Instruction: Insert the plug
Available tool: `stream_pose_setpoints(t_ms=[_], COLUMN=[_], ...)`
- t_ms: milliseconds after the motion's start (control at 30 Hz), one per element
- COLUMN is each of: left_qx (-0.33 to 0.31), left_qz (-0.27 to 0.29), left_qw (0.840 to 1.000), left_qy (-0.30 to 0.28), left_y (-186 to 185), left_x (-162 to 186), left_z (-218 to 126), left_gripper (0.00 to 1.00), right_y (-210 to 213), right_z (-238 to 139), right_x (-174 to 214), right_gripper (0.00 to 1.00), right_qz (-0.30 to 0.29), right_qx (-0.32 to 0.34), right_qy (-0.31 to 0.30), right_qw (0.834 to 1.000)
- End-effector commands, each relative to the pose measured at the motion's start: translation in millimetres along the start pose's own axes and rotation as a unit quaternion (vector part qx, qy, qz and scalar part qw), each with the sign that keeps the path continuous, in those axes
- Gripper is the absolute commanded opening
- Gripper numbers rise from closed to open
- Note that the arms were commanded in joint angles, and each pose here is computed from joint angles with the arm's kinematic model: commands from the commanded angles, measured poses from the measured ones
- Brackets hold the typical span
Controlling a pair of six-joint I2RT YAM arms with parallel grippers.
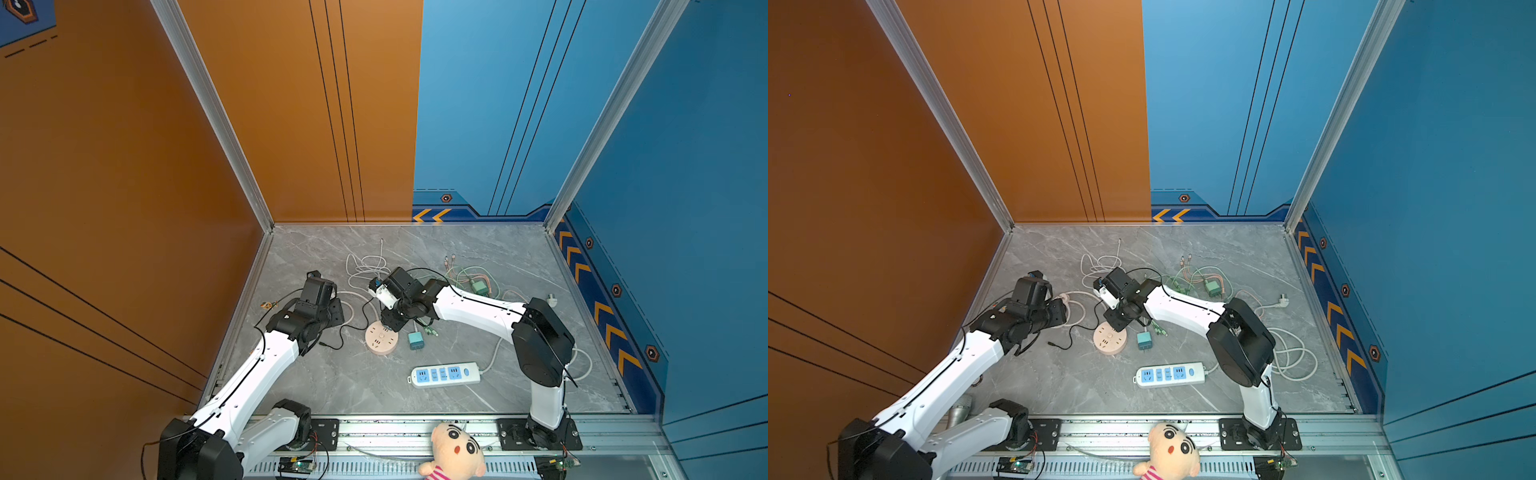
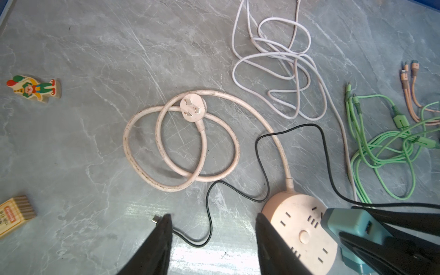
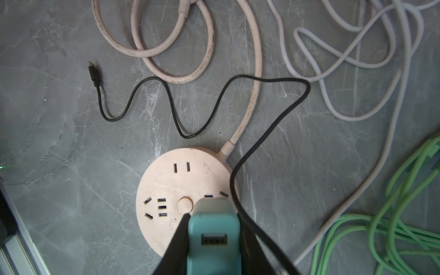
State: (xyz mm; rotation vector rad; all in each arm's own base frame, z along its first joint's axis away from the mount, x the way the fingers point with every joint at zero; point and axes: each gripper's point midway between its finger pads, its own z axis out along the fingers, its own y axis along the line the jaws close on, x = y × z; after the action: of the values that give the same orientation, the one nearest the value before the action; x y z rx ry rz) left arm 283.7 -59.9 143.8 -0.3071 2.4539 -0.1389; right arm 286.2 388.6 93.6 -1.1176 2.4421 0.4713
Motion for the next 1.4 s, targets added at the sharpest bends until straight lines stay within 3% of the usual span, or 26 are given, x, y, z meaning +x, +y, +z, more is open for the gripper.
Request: stream_pose_setpoints(t_ms=[0,1367], left_qx=[-0.011,-0.006], left_qz=[-0.008,-0.026], left_qw=[1.000,1.000], left_qy=[0.011,0.003], left_y=[7,14], left_x=[6,5], left_z=[2,-2], left_gripper=[0.56,0.55], right_y=[3,6], right_z=[-15,24], right_x=[-10,11], right_gripper=[0.00,0.00], right_qz=[0.007,-0.032], right_qx=[0.009,0.006], right_qy=[-0.026,-0.006], right_qw=[1.000,0.999])
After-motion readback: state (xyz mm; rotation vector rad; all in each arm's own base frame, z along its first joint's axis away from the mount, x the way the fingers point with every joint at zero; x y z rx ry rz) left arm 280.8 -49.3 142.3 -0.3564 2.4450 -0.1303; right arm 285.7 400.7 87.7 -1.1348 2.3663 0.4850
